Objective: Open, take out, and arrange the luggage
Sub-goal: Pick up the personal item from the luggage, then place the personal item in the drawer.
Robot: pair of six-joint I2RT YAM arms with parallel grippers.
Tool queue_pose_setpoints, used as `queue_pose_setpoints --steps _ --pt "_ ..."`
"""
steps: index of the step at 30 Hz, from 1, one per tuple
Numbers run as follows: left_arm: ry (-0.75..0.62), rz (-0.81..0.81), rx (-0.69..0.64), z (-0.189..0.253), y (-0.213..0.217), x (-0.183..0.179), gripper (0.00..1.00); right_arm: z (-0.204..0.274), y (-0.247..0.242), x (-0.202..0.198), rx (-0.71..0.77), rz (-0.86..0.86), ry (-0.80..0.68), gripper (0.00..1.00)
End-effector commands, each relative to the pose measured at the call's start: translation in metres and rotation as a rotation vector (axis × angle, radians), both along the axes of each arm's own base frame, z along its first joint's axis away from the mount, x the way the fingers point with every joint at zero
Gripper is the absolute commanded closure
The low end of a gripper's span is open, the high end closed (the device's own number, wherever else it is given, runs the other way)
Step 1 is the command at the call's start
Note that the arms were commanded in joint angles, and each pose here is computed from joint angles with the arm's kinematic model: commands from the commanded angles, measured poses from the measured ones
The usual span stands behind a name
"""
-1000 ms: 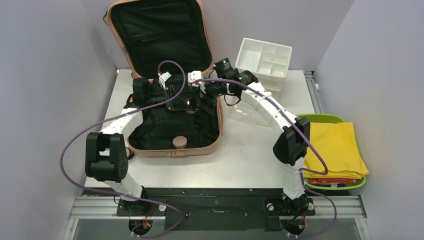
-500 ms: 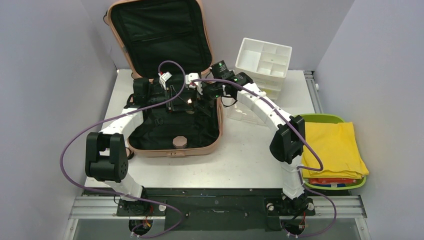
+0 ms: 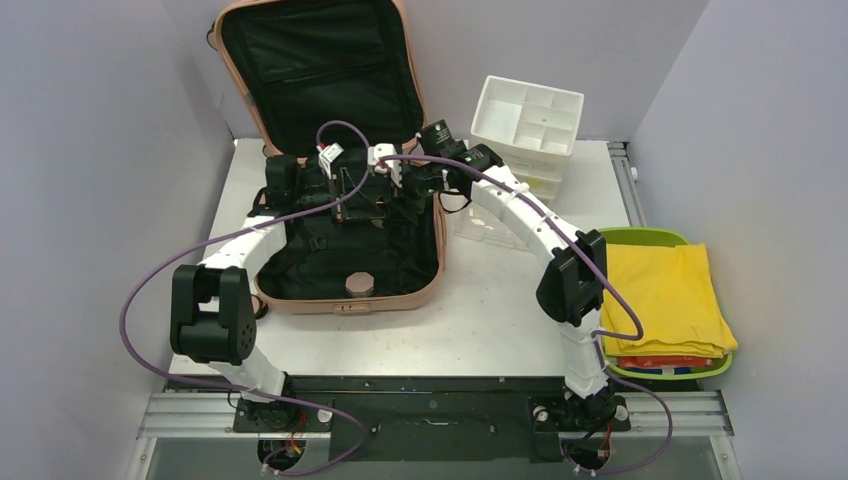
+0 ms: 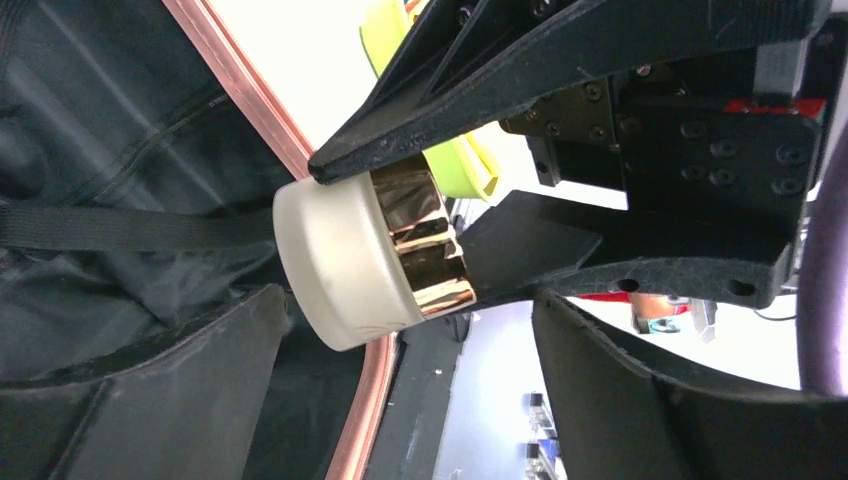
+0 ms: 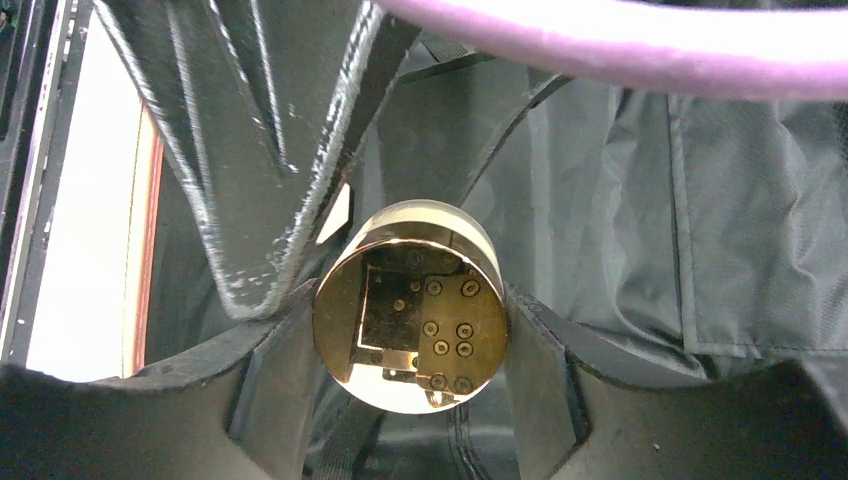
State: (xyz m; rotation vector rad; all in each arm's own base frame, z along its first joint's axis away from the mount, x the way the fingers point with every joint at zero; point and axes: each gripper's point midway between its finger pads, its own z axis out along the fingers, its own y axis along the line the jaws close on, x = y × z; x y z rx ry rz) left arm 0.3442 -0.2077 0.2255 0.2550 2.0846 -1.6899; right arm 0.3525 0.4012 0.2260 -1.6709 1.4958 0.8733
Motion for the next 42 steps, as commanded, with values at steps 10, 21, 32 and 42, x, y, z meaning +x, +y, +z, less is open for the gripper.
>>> queue_pose_setpoints --steps 10,21,32,42 --pt "-0.183 0.169 0.075 0.033 0.057 0.033 0.04 0.048 -0.052 0.039 0.042 -0.156 -0.143 0.81" --pt "-0.108 0.322 0.389 -0.038 0.128 0.023 0.04 -0.015 -0.206 0.1 -0.251 -0.469 -0.236 0.82" --pt "-0.136 0.34 0.46 -0.038 0.136 0.015 0.04 -0.08 -0.245 0.155 -0.394 -0.675 -0.239 0.82" --pt "-0.136 0.317 0.501 -0.044 0.138 0.002 0.04 -0.119 -0.231 0.158 -0.41 -0.646 -0.197 0.8"
